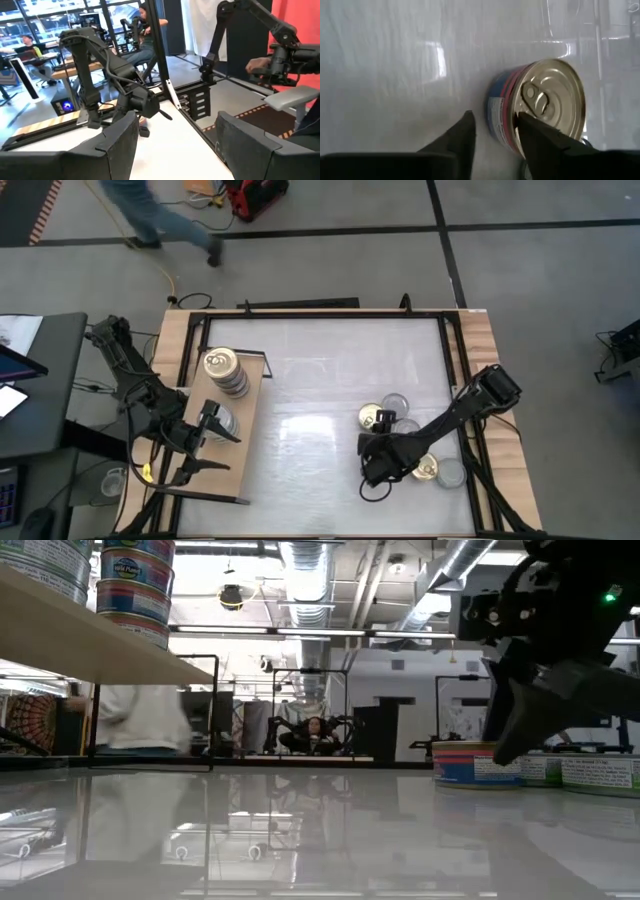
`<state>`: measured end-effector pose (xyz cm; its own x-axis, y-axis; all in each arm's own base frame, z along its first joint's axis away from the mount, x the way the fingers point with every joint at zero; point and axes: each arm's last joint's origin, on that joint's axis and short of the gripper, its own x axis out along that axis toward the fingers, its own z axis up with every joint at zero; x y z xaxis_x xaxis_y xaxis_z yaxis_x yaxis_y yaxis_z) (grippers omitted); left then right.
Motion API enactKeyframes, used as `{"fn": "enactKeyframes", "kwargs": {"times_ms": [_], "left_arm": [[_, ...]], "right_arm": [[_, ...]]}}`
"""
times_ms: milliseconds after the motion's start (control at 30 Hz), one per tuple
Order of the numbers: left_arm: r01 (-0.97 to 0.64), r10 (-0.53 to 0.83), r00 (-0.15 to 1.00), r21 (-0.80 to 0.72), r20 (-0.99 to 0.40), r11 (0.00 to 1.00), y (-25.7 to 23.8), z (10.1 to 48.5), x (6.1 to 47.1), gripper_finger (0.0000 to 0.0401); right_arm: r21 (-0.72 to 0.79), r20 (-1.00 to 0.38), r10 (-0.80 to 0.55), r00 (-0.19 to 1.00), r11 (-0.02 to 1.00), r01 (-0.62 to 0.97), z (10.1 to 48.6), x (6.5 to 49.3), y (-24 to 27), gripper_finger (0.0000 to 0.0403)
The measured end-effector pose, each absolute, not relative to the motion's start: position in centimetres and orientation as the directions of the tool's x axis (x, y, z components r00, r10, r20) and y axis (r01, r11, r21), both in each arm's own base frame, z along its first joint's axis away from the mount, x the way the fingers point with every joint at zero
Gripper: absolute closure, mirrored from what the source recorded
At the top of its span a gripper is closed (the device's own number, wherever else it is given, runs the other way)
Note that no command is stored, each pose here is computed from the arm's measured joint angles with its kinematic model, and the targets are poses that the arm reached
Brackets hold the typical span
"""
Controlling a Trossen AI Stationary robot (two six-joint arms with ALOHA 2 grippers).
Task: Stack canned seafood by type on shelf
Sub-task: Stack the green tuna can on top of the green tuna can on the shelf
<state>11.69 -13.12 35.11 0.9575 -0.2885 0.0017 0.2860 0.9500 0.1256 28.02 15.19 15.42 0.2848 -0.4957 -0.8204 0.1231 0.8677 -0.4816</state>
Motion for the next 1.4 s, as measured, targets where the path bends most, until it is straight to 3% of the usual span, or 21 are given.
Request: {"fn": "enactKeyframes", "kwargs": {"times_ms": [233,433,733,967,1400], "left_arm": [[0.273,-0.276,0.961,0.133,0.001,0.953,-13.09,35.11,11.7,0.0152],[0.272,-0.274,0.962,0.132,0.002,0.953,-13.08,35.11,11.7,0.0152],[0.306,-0.309,0.951,0.133,0.006,0.943,-13.18,35.16,11.67,0.0152],[0.305,-0.309,0.951,0.131,0.008,0.943,-13.18,35.18,11.66,0.0152],[0.306,-0.309,0.951,0.129,0.008,0.943,-13.18,35.19,11.67,0.0152]], "right_arm": [[-0.498,-0.81,-0.511,0.288,0.858,0.124,15.33,28.0,14.98,0.0341],[-0.482,-0.816,-0.497,0.296,0.867,0.127,15.25,28.08,15.01,0.0388],[-0.437,-0.828,-0.459,0.321,0.888,0.142,15.26,28.43,15.27,0.0368],[-0.388,-0.86,-0.408,0.308,0.913,0.127,14.83,28.42,15.65,0.0382],[-0.404,-0.844,-0.434,0.313,0.901,0.161,14.68,28.7,14.89,0.0366]]}}
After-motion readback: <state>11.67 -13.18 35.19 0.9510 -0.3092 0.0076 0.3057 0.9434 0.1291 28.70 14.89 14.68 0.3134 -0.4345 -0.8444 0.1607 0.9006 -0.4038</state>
